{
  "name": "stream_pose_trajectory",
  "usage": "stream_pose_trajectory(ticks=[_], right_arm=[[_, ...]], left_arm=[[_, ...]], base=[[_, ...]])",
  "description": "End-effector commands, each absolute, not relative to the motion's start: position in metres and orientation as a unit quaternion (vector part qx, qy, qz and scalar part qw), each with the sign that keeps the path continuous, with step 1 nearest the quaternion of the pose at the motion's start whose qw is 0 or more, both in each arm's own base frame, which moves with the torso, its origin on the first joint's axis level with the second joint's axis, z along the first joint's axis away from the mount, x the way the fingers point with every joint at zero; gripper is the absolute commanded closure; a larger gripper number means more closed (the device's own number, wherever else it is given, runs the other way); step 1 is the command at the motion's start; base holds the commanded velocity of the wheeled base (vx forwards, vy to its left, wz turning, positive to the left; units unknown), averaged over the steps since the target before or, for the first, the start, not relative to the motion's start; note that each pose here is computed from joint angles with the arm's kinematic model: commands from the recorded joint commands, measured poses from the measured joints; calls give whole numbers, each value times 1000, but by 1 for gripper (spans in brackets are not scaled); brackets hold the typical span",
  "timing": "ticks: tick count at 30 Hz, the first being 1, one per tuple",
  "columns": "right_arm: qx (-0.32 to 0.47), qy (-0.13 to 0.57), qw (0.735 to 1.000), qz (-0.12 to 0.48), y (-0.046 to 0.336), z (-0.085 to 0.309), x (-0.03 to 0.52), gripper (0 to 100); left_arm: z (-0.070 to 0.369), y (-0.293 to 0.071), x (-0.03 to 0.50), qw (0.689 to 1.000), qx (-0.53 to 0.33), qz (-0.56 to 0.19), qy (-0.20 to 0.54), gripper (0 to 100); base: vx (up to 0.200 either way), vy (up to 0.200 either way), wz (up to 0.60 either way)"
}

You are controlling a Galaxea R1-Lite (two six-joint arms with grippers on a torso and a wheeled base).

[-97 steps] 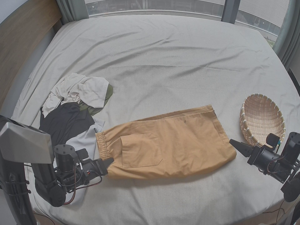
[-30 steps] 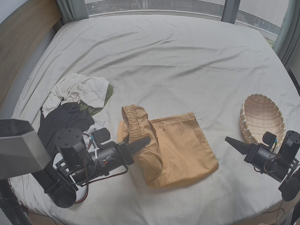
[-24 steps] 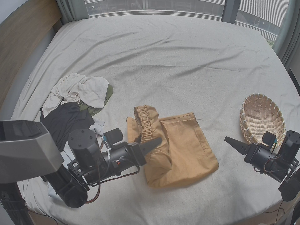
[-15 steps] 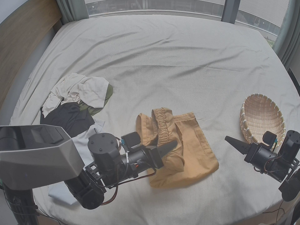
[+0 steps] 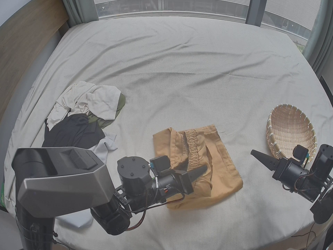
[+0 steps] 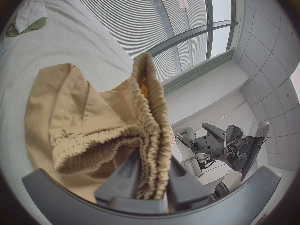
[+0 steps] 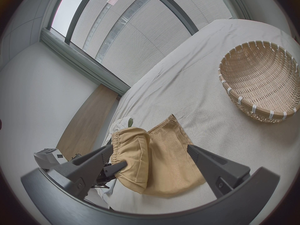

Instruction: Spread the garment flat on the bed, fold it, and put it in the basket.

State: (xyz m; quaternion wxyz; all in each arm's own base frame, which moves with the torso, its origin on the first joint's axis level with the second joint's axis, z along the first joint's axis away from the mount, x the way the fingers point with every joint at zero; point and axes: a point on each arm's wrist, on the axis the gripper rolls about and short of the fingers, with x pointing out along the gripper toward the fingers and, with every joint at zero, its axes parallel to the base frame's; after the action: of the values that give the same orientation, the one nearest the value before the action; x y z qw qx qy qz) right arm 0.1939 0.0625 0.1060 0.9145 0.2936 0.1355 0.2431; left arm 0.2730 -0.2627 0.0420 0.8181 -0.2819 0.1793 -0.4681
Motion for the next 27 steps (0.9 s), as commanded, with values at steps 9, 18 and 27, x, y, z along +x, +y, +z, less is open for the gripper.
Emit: stream_pose_trajectory(ticks=[9, 18, 27], right_arm=[[294, 136, 914, 243, 62, 106, 193, 0], [293, 136, 915, 243, 63, 106, 193, 0], [293, 141, 915, 240, 63, 104, 195, 0]], left_arm=[[34, -262, 280, 847, -269, -410, 204, 0], [27, -252, 285, 871, -231, -378, 214, 0], [44, -225, 271, 877, -234, -362, 211, 0]], base=[[0, 0, 0], [0, 0, 0], [0, 0, 0]])
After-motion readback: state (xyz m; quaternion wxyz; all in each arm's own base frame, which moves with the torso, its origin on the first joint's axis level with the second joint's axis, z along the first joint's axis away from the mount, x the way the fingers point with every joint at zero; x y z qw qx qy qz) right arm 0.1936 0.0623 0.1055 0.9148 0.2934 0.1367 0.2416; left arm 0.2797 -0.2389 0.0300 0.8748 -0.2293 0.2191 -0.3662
